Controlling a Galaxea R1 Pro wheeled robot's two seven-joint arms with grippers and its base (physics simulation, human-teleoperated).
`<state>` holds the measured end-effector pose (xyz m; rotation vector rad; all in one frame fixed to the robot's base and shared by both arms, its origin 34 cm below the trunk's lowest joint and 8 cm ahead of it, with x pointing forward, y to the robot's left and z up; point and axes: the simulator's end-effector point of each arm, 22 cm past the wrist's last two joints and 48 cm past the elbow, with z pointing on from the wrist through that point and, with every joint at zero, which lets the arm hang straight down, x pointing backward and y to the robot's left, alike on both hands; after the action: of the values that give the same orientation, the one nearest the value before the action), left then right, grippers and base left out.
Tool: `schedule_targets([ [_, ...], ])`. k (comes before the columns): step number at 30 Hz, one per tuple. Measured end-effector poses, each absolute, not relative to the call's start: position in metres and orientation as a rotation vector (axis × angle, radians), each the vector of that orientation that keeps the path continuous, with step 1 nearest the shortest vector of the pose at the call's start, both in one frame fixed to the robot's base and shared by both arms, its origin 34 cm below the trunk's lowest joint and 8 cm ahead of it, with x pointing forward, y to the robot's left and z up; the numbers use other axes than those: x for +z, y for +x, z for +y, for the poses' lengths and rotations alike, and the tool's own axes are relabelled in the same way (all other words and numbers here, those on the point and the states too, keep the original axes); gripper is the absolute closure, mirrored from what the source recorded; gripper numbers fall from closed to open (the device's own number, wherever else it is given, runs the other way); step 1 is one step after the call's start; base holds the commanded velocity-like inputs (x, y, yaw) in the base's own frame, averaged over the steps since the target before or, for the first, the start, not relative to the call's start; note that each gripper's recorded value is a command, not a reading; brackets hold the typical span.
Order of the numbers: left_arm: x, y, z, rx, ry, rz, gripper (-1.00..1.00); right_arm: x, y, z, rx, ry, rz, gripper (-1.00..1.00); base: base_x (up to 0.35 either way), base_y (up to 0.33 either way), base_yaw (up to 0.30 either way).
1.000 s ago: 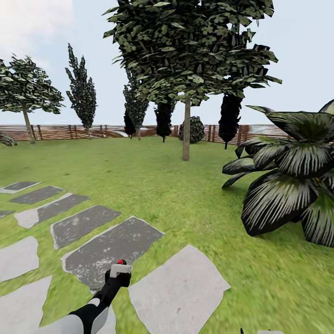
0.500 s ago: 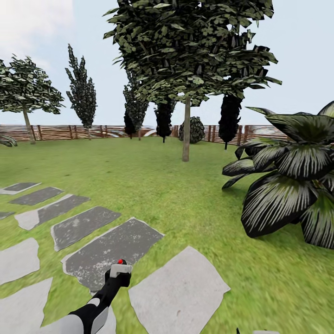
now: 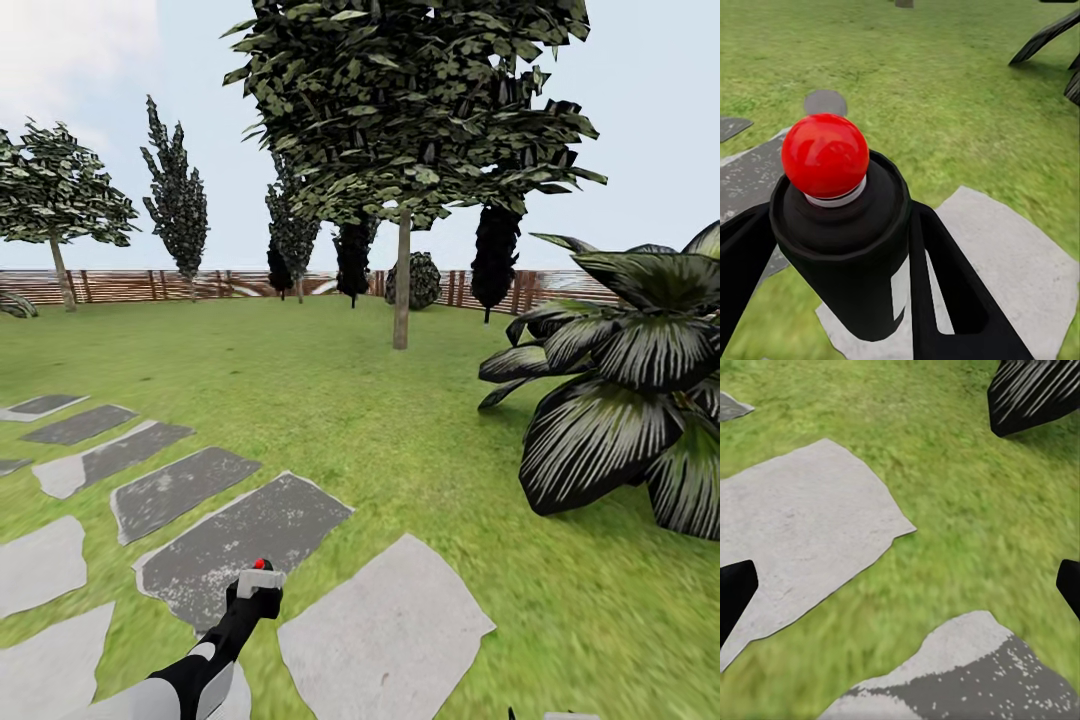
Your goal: In the garden, pick up the pesticide atomizer on the floor and spray pesticide onto both trees until each tree trunk is fully covered.
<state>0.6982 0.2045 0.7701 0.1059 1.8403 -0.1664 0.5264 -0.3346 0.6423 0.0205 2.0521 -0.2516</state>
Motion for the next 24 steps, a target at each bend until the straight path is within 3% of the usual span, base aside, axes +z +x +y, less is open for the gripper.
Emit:
schedule_targets([
  [24,0.804,0.697,0.204,-0.167,0.106,1.842,1.0,0.677,0.525,-0.335,-0.251,0.021,2.053,-1.0,0.0,0.0,0.0],
])
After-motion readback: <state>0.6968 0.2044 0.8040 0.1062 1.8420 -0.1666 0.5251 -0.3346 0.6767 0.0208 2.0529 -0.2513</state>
